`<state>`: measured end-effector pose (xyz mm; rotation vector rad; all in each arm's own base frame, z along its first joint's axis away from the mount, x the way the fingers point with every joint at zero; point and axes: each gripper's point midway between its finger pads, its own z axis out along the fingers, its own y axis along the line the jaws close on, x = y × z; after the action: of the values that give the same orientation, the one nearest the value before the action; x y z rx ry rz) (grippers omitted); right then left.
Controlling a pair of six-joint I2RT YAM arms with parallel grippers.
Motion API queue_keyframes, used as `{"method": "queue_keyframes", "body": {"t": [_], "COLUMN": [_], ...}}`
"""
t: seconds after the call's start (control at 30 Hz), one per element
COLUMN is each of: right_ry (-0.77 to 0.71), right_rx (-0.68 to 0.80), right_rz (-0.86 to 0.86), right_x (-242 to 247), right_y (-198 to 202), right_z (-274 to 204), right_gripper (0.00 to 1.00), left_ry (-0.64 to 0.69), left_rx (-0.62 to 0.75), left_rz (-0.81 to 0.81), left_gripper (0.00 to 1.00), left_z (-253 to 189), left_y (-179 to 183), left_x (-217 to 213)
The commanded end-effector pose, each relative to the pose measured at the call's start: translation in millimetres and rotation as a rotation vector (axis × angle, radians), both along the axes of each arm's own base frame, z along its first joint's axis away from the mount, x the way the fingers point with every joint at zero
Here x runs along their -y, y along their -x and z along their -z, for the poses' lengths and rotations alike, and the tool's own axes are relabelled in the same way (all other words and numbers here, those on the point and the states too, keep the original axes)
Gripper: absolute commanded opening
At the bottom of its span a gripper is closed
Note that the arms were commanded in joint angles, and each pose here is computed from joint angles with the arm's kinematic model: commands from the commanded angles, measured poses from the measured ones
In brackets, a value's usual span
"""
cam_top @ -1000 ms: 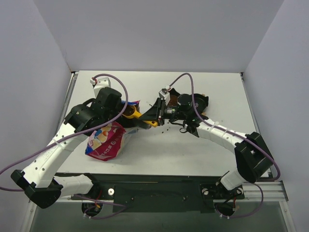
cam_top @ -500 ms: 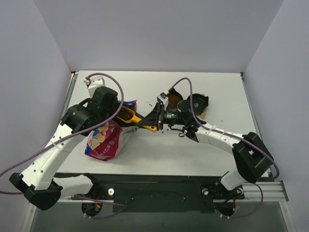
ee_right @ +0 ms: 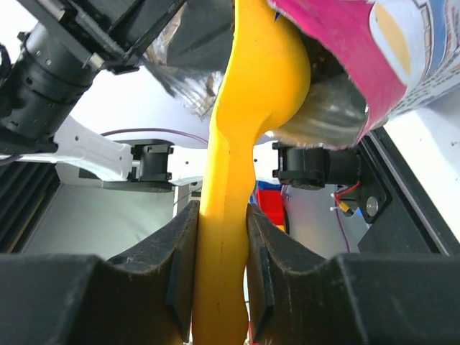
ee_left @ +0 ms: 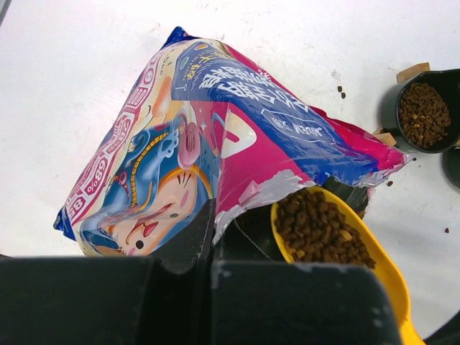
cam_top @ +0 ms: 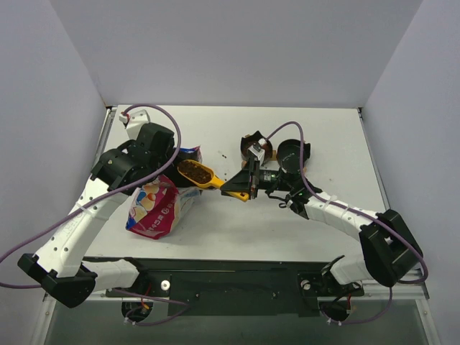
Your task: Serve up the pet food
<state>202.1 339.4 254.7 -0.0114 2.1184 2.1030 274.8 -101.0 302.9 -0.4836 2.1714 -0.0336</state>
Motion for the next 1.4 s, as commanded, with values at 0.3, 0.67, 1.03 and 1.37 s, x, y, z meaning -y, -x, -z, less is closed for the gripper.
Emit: {"method": "queue_keyframes", "body": {"t": [0.3,0.67,1.03,1.37], "right_ry": [-0.106,-0.217,-0.182,-0.005], "right_rx": [0.181,0.243,0.265,0.243], "right_rz": [0.022,0.059,0.174,0.491], "right_x": [44.7,52.8,65.9,140.9], "right_y": [25.1,8.3,-18.0,-67.2], "right_z": [-51.7,-84.9,-84.8,-38.7], "right_gripper": [0.00,0.00,0.00,0.00], "left_ry": [0.187,0.187,0.185,0.187], "left_rx": [0.226,0.216,0.222,0.212], "left_rz": [-0.051,-0.042,-0.042,-0.024], "left_gripper": [0.00,0.00,0.00,0.00], "left_z": [-64.9,-68.9,-72.0,-67.9], "left_y": [-30.1,-30.9,-29.3,-28.0], "left_x": [12.7,13.1,10.1,12.1]}}
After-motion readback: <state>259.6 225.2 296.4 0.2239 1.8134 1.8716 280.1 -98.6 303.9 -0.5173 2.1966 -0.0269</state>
